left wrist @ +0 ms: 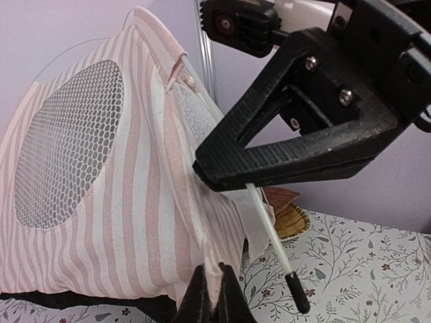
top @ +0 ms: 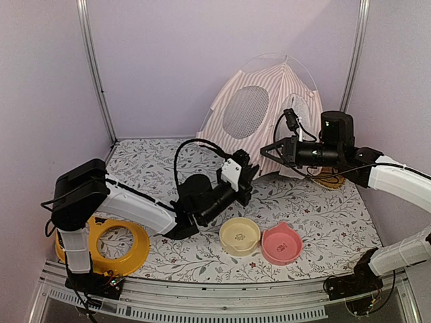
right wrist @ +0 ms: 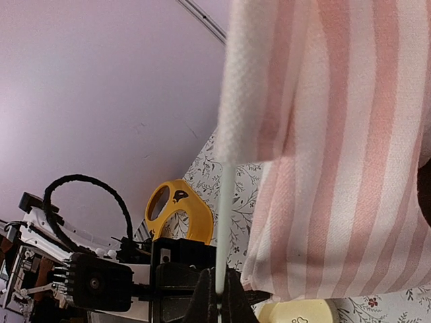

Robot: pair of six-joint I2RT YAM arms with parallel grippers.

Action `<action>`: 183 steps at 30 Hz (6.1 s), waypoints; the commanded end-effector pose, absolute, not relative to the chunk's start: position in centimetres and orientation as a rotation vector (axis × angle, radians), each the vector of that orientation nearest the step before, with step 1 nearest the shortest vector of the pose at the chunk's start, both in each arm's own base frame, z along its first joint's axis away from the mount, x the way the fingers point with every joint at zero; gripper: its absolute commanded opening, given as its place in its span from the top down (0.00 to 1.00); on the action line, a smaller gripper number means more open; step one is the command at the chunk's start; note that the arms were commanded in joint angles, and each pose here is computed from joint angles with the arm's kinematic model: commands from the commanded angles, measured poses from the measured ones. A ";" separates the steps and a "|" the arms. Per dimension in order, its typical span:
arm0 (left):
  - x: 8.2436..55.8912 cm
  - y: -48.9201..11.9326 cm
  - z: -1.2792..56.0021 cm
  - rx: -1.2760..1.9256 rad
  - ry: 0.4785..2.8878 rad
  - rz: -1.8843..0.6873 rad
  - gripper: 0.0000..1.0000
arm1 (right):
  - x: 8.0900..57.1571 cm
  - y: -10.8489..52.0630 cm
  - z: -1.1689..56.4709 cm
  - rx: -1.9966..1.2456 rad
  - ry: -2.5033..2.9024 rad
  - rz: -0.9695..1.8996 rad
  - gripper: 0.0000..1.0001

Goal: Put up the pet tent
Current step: Insert the tent pole into the pole socket of the pet tent.

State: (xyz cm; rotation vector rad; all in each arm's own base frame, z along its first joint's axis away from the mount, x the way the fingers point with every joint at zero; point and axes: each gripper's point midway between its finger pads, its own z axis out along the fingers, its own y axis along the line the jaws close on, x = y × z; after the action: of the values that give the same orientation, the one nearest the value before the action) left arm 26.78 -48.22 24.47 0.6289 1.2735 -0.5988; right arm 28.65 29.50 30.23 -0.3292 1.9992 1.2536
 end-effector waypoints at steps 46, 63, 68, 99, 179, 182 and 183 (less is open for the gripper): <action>19.3 -49.0 12.7 0.932 1.479 -0.555 1.00 | 35.7 24.3 43.9 -0.096 1.458 1.094 1.00; 19.9 -48.7 15.2 0.877 1.467 -0.595 1.00 | 35.7 24.3 40.5 -0.098 1.533 1.076 1.00; 19.9 -48.7 15.6 0.877 1.458 -0.600 1.00 | 35.8 24.4 40.0 -0.102 1.548 1.067 1.00; 21.9 -48.1 16.9 0.815 1.488 -0.672 1.00 | 35.2 25.6 35.4 -0.136 1.661 1.103 1.00; 24.6 -46.6 14.6 0.841 1.582 -0.633 1.00 | 33.9 26.4 29.5 -0.156 1.791 1.016 1.00; 24.6 -46.7 15.3 0.831 1.568 -0.637 1.00 | 33.9 26.8 29.1 -0.163 1.804 1.038 1.00; 24.6 -46.8 15.5 0.831 1.562 -0.638 1.00 | 33.9 26.9 28.9 -0.161 1.808 1.044 1.00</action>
State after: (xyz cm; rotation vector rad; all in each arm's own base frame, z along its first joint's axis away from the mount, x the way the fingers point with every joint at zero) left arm 25.87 -47.20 19.42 0.7387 1.4818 -0.6994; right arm 30.27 29.42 25.68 -0.2654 1.9545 1.1840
